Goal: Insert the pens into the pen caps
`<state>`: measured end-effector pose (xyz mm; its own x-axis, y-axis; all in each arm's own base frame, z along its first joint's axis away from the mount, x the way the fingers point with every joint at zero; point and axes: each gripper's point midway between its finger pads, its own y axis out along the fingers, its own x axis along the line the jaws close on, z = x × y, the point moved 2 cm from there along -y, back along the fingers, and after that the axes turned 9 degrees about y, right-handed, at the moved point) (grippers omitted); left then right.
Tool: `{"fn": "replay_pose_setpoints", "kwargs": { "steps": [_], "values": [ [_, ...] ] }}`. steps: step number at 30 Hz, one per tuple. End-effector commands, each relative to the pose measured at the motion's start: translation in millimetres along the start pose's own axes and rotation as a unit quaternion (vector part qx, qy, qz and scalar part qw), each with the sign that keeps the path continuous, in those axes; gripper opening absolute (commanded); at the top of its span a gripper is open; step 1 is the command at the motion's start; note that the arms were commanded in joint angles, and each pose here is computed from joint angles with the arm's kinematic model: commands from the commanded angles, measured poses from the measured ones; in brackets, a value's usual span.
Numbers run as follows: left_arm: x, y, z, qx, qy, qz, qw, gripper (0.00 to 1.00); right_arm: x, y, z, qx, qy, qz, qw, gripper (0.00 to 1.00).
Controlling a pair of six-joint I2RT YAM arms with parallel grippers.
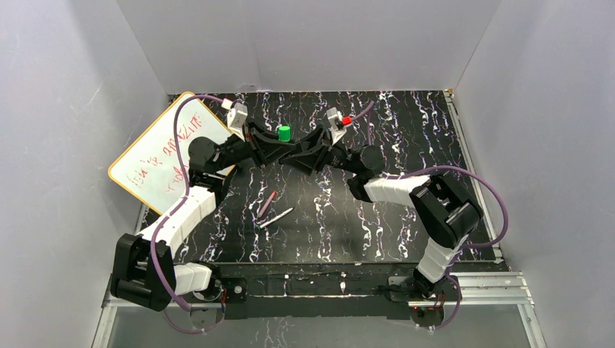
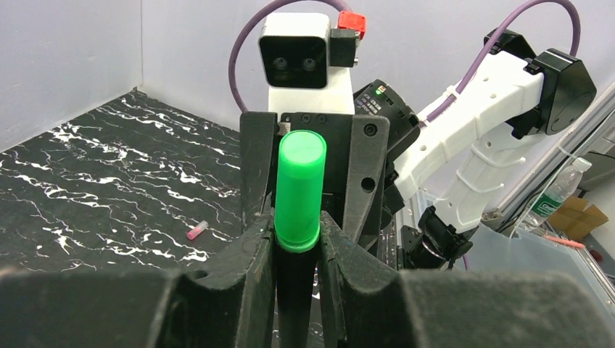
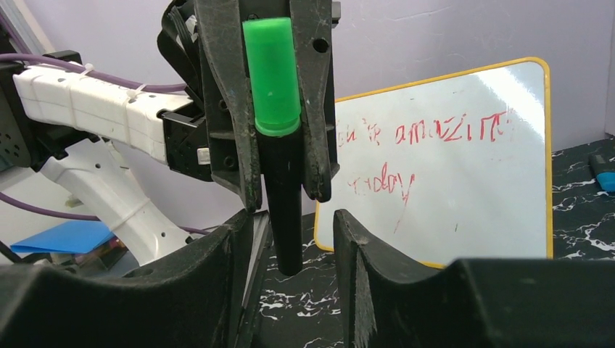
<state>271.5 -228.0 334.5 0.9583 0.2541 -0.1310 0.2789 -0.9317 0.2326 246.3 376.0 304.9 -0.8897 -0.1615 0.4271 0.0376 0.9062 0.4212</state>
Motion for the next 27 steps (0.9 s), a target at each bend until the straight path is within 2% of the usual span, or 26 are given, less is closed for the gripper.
{"fn": "replay_pose_setpoints", "kwargs": {
  "steps": [1, 4, 10, 17, 19, 24, 27],
  "values": [
    [-3, 0, -6, -0.013, 0.018, 0.004, 1.0, 0.0, 14, 12, -11, -0.016, -0.036, -0.043, 0.998, 0.52],
    [-4, 0, -7, -0.015, 0.017, 0.006, 1.0, 0.0, 13, 14, -9, -0.015, -0.033, -0.045, 0.998, 0.5],
    [-5, -1, -7, -0.016, 0.014, 0.008, 1.0, 0.0, 9, 18, -9, -0.012, -0.025, -0.045, 0.999, 0.37],
    [-5, -2, -3, -0.017, 0.006, 0.007, 1.0, 0.0, 12, 22, -14, -0.014, -0.032, -0.054, 0.998, 0.36],
    [-6, -3, -3, -0.017, 0.004, 0.007, 1.0, 0.0, 12, 24, -14, -0.012, -0.031, -0.056, 0.998, 0.3],
    [-7, -3, -3, -0.017, 0.003, 0.007, 1.0, 0.0, 10, 26, -13, -0.001, -0.021, -0.056, 0.998, 0.02],
    [-7, -3, -4, -0.019, 0.001, 0.006, 1.0, 0.0, 11, 26, -12, 0.002, -0.021, -0.058, 0.998, 0.01]
  ]
}}
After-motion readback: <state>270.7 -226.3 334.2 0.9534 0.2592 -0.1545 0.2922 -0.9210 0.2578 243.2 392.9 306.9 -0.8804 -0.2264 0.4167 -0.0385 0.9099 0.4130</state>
